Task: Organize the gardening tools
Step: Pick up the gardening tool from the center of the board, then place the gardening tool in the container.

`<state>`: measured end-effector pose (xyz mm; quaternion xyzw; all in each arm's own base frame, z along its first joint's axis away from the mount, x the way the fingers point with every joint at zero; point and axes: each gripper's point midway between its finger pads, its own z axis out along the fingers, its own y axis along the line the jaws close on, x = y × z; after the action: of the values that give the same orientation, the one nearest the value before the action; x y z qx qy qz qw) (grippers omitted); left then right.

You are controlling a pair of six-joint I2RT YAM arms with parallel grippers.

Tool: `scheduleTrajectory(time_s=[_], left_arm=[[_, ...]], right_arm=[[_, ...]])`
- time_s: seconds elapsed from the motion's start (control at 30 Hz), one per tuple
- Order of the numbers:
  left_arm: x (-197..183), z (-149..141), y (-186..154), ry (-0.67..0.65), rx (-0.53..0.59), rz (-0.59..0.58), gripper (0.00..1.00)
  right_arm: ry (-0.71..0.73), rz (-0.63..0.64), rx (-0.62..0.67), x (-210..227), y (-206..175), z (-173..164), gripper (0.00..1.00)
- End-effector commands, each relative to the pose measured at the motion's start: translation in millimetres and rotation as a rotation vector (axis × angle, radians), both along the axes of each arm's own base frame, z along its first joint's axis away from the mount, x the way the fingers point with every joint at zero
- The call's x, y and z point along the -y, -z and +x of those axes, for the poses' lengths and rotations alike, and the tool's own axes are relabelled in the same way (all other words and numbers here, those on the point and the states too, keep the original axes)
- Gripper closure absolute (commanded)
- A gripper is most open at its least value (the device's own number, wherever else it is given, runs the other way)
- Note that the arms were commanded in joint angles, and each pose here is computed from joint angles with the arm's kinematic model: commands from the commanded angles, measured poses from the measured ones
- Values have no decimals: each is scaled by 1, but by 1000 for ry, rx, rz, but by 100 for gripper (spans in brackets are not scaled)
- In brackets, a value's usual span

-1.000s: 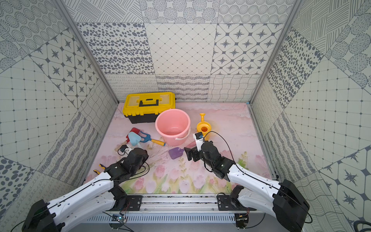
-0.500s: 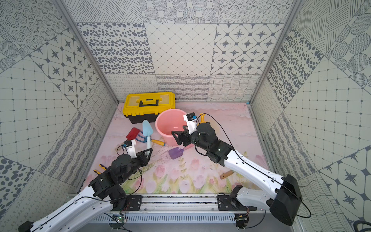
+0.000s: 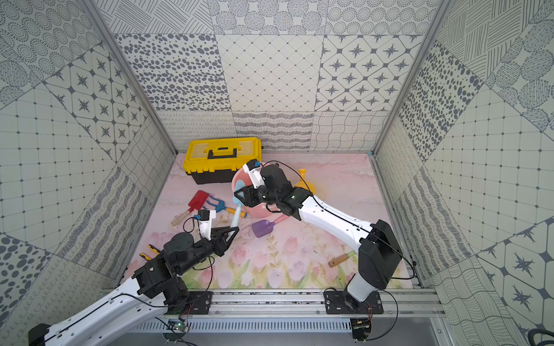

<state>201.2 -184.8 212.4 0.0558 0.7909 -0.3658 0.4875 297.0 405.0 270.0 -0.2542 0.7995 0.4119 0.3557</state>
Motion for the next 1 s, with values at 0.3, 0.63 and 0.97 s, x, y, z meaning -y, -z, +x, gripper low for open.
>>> scheduleTrajectory(time_s=[0.3,0.63,0.97], left_arm=[[9,-4,-30,59,120,-50,51],[-28,0,-32,-124,126,-123,1],[-31,2,-24,-148,102,-118,1]], right_arm=[[4,78,74,4,-36,-4,100],[211,145,420,69,-122,5,100],[383,101,646,105,-129,78,100]])
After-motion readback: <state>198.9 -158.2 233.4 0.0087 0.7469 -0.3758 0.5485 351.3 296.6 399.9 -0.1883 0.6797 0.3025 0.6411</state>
